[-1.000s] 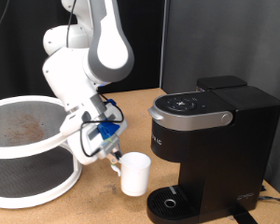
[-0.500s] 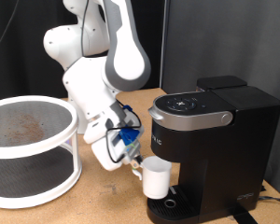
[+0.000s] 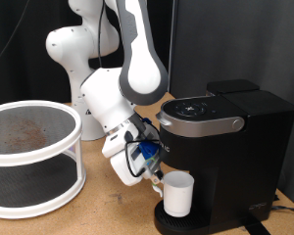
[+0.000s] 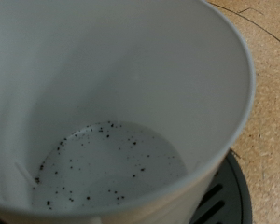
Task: Make a cup of coffee with the keurig machine
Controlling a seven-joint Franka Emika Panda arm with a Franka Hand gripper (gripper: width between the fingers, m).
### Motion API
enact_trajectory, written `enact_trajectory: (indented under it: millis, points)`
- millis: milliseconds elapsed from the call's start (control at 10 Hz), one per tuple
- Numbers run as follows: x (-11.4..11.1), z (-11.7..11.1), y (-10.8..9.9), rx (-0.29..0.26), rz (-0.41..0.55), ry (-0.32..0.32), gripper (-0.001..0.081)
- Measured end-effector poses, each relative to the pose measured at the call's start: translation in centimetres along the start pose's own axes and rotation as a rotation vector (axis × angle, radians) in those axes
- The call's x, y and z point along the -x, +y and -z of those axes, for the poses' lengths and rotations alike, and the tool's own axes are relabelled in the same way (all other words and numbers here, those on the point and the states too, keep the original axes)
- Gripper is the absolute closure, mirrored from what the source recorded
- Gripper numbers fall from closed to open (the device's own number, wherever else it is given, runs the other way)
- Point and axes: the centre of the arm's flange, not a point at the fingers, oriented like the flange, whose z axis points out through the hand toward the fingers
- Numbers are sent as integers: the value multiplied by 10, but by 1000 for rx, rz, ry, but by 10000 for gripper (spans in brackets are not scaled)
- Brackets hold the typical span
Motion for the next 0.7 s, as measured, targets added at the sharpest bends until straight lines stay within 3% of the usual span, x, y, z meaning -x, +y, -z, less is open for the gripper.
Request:
enact_trajectory:
  millis: [500,600,700]
  points:
    - [-5,-10,0,4,5,7,747]
    - [-5,-10,0,4,6,6,623]
    - [-4,-10,0,3,11,0,623]
